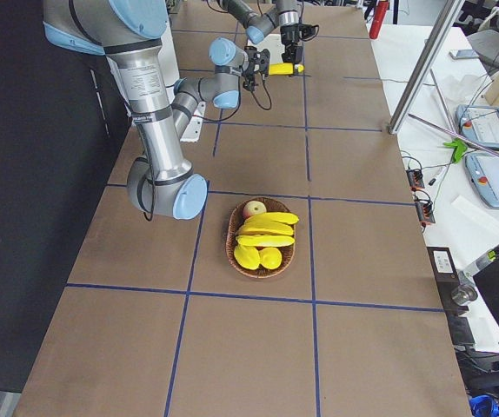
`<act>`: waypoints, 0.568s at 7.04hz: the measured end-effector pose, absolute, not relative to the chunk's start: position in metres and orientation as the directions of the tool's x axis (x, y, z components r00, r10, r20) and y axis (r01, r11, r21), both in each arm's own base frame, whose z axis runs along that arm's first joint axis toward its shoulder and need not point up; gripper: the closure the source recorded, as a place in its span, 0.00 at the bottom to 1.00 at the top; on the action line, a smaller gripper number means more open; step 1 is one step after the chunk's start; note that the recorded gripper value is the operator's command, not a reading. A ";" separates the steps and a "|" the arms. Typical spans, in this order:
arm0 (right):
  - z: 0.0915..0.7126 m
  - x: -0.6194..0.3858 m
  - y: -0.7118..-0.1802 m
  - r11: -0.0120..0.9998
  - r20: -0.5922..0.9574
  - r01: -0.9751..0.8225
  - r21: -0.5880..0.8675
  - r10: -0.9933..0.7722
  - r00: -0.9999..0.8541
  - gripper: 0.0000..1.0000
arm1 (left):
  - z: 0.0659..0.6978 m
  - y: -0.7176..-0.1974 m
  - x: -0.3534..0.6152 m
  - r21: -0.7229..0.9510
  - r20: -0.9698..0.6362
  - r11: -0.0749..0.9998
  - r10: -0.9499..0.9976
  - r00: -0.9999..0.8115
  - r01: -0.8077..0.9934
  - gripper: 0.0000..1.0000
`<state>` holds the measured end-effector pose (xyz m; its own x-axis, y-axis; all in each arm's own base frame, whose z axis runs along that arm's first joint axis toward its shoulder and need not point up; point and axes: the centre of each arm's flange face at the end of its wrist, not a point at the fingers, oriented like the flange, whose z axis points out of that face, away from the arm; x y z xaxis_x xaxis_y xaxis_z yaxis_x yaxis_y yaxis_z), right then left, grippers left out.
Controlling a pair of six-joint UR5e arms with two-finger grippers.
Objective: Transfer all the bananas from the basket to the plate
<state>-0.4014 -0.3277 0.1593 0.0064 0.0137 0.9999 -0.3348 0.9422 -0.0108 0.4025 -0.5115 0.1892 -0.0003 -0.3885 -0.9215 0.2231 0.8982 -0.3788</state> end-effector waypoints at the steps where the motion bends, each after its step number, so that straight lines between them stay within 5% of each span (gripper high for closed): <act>1: 0.177 -0.381 -0.341 0.943 0.999 -0.331 -0.013 0.028 0.042 0.00 | 0.236 -0.527 0.367 -0.340 -0.929 0.902 -0.366 0.053 0.265 1.00; 4: 0.250 -0.319 -0.397 0.939 0.954 -0.337 0.071 0.035 0.296 0.00 | 0.436 -0.490 0.240 -0.072 -0.919 0.945 -0.187 0.346 0.319 1.00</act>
